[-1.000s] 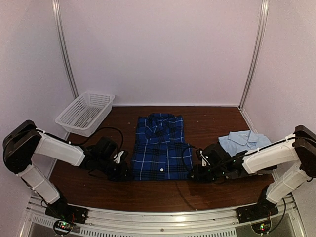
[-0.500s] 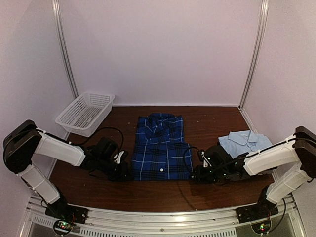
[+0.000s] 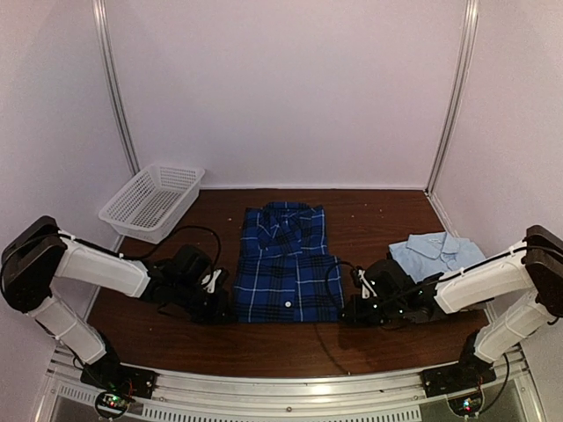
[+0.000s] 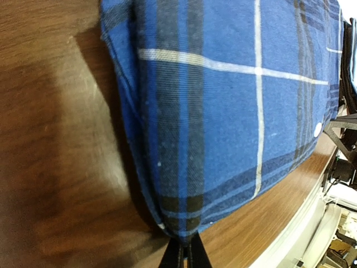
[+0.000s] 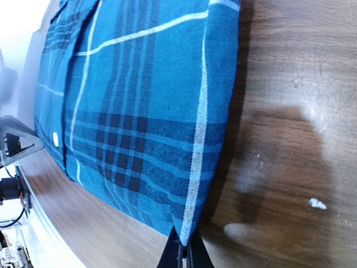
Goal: Fold and stack the long sleeve shirts
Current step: Pick up the 2/3-rectangle-folded shirt from the center of the board, then fold the 2/3-rectangle-folded shirt at the center of the board, then move the square-folded shirt to the center of the board, then smooth out the square-folded shirt at the center of the board, then move the square-folded shirt to the center of the board.
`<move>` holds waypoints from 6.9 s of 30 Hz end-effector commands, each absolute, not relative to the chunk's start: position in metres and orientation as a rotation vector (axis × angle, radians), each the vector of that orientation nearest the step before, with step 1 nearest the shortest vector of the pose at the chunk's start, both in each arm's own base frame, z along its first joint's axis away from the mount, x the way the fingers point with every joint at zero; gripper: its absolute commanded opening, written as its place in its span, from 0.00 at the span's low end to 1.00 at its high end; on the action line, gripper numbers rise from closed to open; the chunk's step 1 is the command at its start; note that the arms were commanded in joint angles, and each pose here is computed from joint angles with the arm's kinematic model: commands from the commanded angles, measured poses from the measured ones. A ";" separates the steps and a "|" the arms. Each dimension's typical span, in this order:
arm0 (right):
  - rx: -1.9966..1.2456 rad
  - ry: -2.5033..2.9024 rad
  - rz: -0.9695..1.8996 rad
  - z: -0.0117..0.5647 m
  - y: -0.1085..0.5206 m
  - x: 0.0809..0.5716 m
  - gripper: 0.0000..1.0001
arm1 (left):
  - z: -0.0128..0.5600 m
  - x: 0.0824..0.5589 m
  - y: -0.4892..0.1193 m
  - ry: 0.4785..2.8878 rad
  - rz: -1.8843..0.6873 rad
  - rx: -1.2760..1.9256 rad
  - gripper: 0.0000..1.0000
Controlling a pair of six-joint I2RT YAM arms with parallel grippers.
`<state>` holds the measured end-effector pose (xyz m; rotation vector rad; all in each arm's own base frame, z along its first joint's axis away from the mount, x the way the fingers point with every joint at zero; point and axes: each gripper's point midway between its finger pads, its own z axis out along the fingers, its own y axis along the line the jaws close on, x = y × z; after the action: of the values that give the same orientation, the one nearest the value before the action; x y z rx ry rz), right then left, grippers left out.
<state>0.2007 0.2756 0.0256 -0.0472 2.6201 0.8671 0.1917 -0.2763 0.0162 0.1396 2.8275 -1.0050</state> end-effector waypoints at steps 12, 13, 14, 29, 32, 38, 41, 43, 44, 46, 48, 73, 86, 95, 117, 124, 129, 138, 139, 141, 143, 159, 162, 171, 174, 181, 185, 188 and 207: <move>-0.098 2.487 0.978 0.120 0.270 0.175 0.00 | 0.096 0.157 -0.259 2.739 -0.881 0.179 0.00; -0.101 2.473 0.961 0.132 0.271 0.182 0.00 | 0.109 0.164 -0.261 2.707 -0.874 0.195 0.00; -0.098 2.460 0.954 0.144 0.272 0.192 0.00 | 0.127 0.179 -0.266 2.664 -0.872 0.203 0.00; 0.114 2.353 1.001 0.091 0.296 0.508 0.00 | 0.090 0.504 -0.280 2.449 -0.931 0.122 0.00; 0.120 2.410 0.983 0.057 0.300 0.533 0.00 | 0.054 0.529 -0.290 2.478 -0.949 0.086 0.00; 0.119 2.456 0.962 0.037 0.293 0.508 0.00 | 0.040 0.503 -0.303 2.502 -1.004 0.060 0.00; 0.099 2.479 0.940 0.037 0.286 0.479 0.00 | 0.038 0.471 -0.300 2.517 -1.034 0.030 0.00; 0.093 2.492 0.935 0.037 0.279 0.453 0.00 | 0.044 0.445 -0.298 2.512 -1.051 0.026 0.00; 0.094 2.498 0.939 0.037 0.276 0.440 0.00 | 0.049 0.433 -0.295 2.509 -1.041 0.027 0.00; 0.087 2.500 0.955 0.044 0.269 0.412 0.00 | 0.060 0.406 -0.290 2.506 -1.019 0.036 0.00; 0.089 2.478 0.960 0.058 0.259 0.390 0.00 | 0.070 0.384 -0.282 2.504 -1.003 0.032 0.00; 0.067 2.367 0.844 0.114 0.246 0.420 0.42 | 0.107 0.442 -0.254 2.469 -0.742 0.090 0.66; -0.125 2.419 0.890 0.100 0.319 0.388 0.25 | 0.101 0.370 -0.333 2.512 -0.879 0.282 0.33; -0.035 2.518 0.799 0.049 0.312 0.423 0.24 | 0.057 0.405 -0.360 2.576 -0.824 0.317 0.32; -0.078 2.459 0.678 0.105 0.282 0.413 0.52 | 0.098 0.455 -0.287 2.498 -0.710 0.146 0.49; -0.114 2.452 0.702 0.114 0.283 0.365 0.46 | 0.124 0.416 -0.271 2.464 -0.757 0.160 0.53; -0.163 2.461 0.767 0.114 0.298 0.322 0.40 | 0.127 0.381 -0.260 2.473 -0.813 0.151 0.54; -0.160 2.533 0.811 0.083 0.305 0.266 0.38 | 0.106 0.340 -0.253 2.519 -0.902 0.144 0.55; -0.152 2.546 0.810 0.077 0.302 0.262 0.38 | 0.102 0.336 -0.254 2.529 -0.910 0.145 0.55; -0.136 2.568 0.806 0.066 0.297 0.254 0.37 | 0.095 0.330 -0.255 2.544 -0.919 0.149 0.55; -0.126 2.583 0.817 0.057 0.295 0.248 0.37 | 0.089 0.325 -0.255 2.557 -0.919 0.150 0.55; -0.122 2.586 0.696 0.065 0.277 0.238 0.39 | 0.053 0.303 -0.268 2.670 -0.960 0.200 0.55; -0.109 2.546 0.686 0.079 0.273 0.242 0.41 | 0.047 0.302 -0.273 2.692 -0.954 0.216 0.55; -0.066 2.460 0.653 0.110 0.264 0.257 0.57 | 0.037 0.305 -0.280 2.745 -0.895 0.224 0.55; -0.049 2.434 0.666 0.117 0.261 0.260 0.59 | 0.033 0.308 -0.283 2.758 -0.874 0.217 0.55; -0.034 2.421 0.671 0.119 0.255 0.262 0.64 | 0.018 0.308 -0.286 2.807 -0.815 0.201 0.51; -0.030 2.430 0.670 0.113 0.251 0.259 0.65 | 0.012 0.307 -0.286 2.826 -0.797 0.189 0.48; -0.023 2.430 0.669 0.112 0.249 0.259 0.65 | 0.007 0.306 -0.288 2.836 -0.803 0.184 0.45; -0.014 2.430 0.711 0.102 0.254 0.264 0.66 | 0.035 0.314 -0.312 2.745 -0.960 0.092 0.00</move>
<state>0.2613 0.2536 0.1067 -0.0192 2.4349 0.7018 0.3126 -0.3013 0.0214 0.0903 2.7921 -0.8979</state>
